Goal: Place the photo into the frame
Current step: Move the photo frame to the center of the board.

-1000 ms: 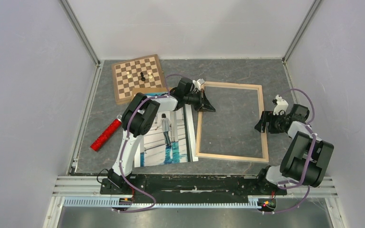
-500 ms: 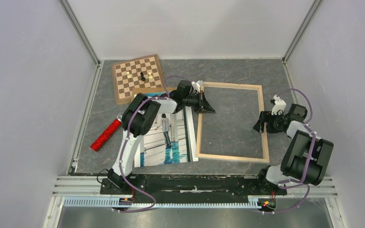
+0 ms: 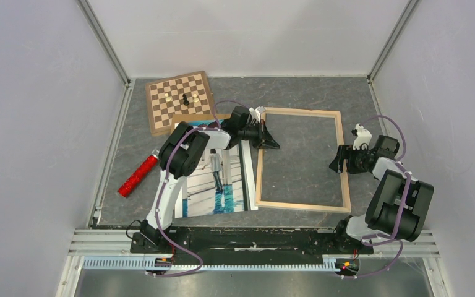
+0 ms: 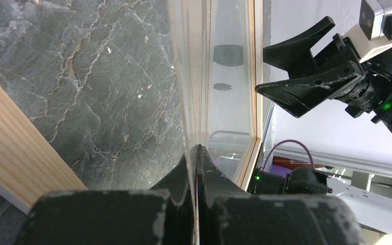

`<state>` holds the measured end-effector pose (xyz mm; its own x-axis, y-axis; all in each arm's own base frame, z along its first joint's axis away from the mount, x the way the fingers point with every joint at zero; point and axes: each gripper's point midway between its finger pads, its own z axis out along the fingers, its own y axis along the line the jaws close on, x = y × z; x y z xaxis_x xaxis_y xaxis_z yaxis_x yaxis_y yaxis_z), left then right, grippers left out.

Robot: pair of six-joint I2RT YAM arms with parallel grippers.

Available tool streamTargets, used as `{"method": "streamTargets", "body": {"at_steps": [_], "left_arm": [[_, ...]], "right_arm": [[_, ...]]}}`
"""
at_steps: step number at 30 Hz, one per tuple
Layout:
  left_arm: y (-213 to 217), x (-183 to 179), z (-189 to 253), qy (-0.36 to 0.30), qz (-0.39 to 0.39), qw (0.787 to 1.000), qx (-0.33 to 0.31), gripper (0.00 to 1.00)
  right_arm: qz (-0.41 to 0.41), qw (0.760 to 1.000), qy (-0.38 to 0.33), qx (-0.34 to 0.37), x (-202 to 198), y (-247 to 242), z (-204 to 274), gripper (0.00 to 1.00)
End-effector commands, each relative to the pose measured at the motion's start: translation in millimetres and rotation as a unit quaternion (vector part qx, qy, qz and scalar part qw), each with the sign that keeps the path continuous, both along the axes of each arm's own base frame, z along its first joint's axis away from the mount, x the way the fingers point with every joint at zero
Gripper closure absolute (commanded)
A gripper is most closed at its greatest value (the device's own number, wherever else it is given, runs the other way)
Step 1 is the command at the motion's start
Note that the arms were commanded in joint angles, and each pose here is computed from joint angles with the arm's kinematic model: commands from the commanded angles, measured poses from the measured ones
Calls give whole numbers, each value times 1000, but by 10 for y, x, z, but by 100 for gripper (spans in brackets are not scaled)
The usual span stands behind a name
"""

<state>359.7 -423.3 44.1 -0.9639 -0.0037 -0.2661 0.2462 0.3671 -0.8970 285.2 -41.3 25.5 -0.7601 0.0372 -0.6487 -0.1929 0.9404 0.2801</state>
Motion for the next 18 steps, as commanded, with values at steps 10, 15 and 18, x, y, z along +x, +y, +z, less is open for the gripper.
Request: {"method": "streamTargets", "body": {"at_steps": [10, 15, 18], "left_arm": [[-59, -3, 84, -22, -3, 1000, -2, 98], [-59, 6, 48, -22, -3, 1000, 2, 98], [-60, 3, 34, -21, -4, 1000, 3, 98]], "right_arm": [[10, 999, -31, -12, 129, -23, 159, 21], [10, 999, -34, -17, 145, -35, 177, 21], [9, 999, -43, -25, 200, -71, 260, 21]]}}
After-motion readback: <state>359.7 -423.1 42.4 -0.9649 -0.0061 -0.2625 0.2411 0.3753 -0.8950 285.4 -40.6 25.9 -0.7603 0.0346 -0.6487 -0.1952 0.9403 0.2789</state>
